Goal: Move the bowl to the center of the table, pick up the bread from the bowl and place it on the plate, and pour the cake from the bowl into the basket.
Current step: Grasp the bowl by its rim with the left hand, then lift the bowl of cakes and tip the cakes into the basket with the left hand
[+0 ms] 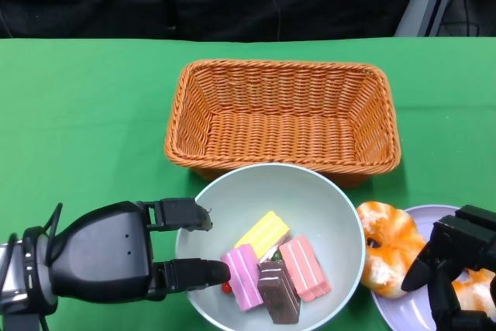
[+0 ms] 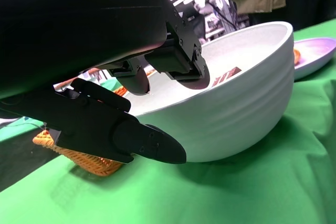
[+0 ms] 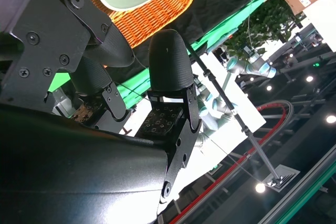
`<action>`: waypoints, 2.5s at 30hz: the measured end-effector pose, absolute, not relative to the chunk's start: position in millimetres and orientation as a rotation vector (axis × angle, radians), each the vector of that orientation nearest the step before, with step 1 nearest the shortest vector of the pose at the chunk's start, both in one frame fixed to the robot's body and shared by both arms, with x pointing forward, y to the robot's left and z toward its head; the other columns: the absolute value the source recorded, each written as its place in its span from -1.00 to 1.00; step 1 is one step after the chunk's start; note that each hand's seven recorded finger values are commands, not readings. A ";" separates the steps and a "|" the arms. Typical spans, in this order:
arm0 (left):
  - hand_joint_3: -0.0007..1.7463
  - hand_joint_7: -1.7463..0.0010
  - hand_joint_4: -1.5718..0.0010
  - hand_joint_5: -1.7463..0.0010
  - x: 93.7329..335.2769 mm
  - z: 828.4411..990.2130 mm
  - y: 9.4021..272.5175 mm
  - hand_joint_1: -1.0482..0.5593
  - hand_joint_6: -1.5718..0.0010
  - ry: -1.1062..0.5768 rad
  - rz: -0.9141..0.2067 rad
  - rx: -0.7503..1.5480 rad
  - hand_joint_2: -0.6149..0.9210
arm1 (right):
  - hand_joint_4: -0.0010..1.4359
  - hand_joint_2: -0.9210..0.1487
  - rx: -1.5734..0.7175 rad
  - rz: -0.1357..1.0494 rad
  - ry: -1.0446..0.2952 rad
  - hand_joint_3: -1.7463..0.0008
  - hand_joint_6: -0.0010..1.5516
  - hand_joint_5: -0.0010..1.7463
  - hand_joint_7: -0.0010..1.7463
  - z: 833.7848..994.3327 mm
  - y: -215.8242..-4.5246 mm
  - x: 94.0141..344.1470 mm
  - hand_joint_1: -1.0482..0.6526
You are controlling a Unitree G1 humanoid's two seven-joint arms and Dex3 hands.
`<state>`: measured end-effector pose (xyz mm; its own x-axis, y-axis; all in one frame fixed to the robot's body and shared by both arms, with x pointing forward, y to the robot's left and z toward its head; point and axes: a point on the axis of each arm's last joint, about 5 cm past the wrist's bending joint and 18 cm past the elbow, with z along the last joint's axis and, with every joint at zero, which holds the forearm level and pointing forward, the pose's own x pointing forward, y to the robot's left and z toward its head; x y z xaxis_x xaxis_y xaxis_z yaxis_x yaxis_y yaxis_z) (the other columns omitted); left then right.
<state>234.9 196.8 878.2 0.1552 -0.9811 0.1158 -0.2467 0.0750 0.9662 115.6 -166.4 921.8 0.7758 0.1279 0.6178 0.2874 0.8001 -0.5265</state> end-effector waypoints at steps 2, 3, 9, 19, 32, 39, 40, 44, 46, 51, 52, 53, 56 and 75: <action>-1.00 0.95 0.61 0.01 235.6 873.6 196.2 -0.29 0.15 -1.304 -0.893 1.386 0.97 | 0.35 0.57 -0.649 -0.093 -0.689 -1.00 0.17 0.97 0.70 921.8 -166.5 115.5 0.27; -1.00 0.95 0.61 -0.01 236.1 871.2 195.6 -0.30 0.15 -1.307 -0.891 1.384 0.97 | 0.34 0.57 -0.649 -0.093 -0.688 -1.00 0.17 0.97 0.70 921.7 -166.5 115.4 0.27; -1.00 0.95 0.65 -0.07 240.1 862.7 191.3 -0.31 0.13 -1.345 -0.885 1.370 0.98 | 0.34 0.56 -0.651 -0.093 -0.684 -1.00 0.17 0.96 0.70 921.3 -166.7 114.8 0.27; -1.00 0.39 0.63 -0.66 244.0 845.2 176.8 -0.16 0.11 -1.396 -0.845 1.262 0.97 | 0.36 0.57 -0.651 -0.092 -0.680 -1.00 0.18 0.93 0.68 921.1 -166.9 114.2 0.26; -0.99 -0.34 0.03 -1.00 249.2 836.8 163.9 -0.21 0.02 -1.426 -0.861 1.215 0.91 | 0.36 0.59 -0.652 -0.091 -0.678 -1.00 0.18 0.92 0.68 920.9 -167.0 113.8 0.26; -0.94 -1.00 -0.05 -1.00 243.0 836.6 158.8 0.00 0.27 -1.438 -0.832 1.134 0.99 | 0.37 0.56 -0.652 -0.092 -0.677 -1.00 0.18 0.92 0.67 920.8 -167.0 113.5 0.26; -0.93 -1.00 -0.05 -1.00 242.2 837.9 159.9 0.02 0.27 -1.441 -0.834 1.122 0.99 | 0.36 0.56 -0.652 -0.092 -0.677 -1.00 0.18 0.92 0.67 920.9 -166.9 113.5 0.25; -0.89 -1.00 -0.09 -1.00 241.2 846.9 165.8 0.08 0.24 -1.472 -0.831 1.087 1.00 | 0.36 0.57 -0.653 -0.090 -0.678 -1.00 0.18 0.92 0.67 921.5 -166.8 113.5 0.25; -0.88 -1.00 -0.10 -1.00 241.0 853.2 169.0 0.09 0.24 -1.494 -0.822 1.070 1.00 | 0.36 0.58 -0.652 -0.090 -0.678 -1.00 0.18 0.91 0.66 921.5 -166.8 113.6 0.25; -0.88 -1.00 -0.09 -1.00 238.0 868.3 183.2 0.13 0.26 -1.521 -0.821 1.061 0.98 | 0.37 0.59 -0.651 -0.090 -0.682 -1.00 0.18 0.90 0.66 921.9 -166.5 114.3 0.26; -0.88 -1.00 -0.09 -1.00 237.6 871.9 188.2 0.13 0.26 -1.524 -0.815 1.072 0.98 | 0.37 0.60 -0.649 -0.090 -0.680 -1.00 0.18 0.89 0.66 921.9 -166.6 114.1 0.26; -0.88 -1.00 -0.09 -1.00 237.4 875.2 192.4 0.13 0.26 -1.528 -0.809 1.084 0.99 | 0.37 0.61 -0.649 -0.089 -0.679 -1.00 0.18 0.88 0.66 922.0 -166.7 113.8 0.26; -0.89 -1.00 -0.09 -1.00 234.7 883.5 202.3 0.12 0.26 -1.528 -0.805 1.109 0.98 | 0.38 0.62 -0.648 -0.091 -0.678 -1.00 0.18 0.87 0.66 922.9 -166.8 112.8 0.27; -0.82 -1.00 -0.19 -1.00 231.5 908.3 195.9 0.02 0.17 -1.485 -0.640 1.049 1.00 | 0.42 0.62 -0.634 -0.105 -0.682 -1.00 0.24 0.91 0.65 919.4 -166.4 112.0 0.27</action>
